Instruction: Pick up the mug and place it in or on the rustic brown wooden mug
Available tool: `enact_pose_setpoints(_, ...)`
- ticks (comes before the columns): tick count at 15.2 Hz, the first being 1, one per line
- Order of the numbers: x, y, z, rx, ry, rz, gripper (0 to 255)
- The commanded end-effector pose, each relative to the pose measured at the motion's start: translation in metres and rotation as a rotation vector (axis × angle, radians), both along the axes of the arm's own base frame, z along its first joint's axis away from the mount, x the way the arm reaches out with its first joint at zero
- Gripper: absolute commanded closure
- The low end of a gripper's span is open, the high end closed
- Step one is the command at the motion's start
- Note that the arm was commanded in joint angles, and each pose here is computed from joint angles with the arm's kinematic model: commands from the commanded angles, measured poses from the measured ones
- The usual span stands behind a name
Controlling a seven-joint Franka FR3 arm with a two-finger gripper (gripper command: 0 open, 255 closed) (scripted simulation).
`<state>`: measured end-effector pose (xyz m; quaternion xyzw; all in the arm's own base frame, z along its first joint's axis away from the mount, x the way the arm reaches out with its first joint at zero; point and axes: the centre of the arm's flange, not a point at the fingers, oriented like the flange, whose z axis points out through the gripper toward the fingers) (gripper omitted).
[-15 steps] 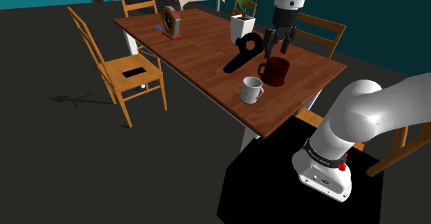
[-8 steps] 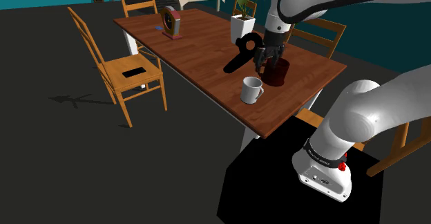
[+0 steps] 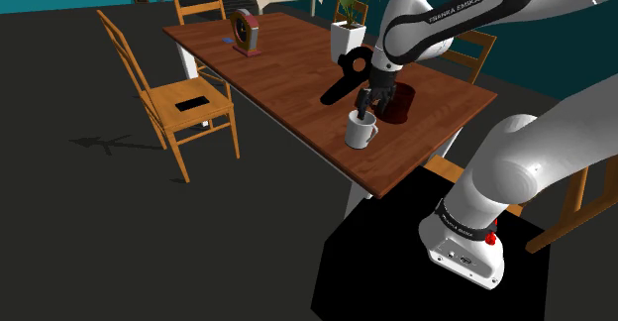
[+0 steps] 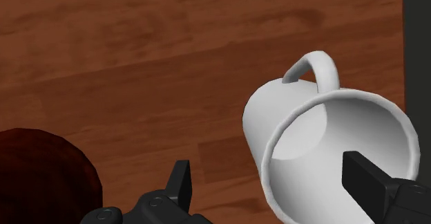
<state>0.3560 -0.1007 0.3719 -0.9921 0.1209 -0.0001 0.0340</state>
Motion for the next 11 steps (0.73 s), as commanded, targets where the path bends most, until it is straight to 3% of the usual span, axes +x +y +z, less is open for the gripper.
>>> enact_pose_setpoints(1,0.001,0.001,-0.011,0.000,-0.001,0.000,0)
enact_pose_setpoints(4,0.001,0.002,-0.025,0.000,-0.001,0.000,0)
enact_pose_setpoints(11,0.001,0.002,-0.025,0.000,-0.001,0.000,0)
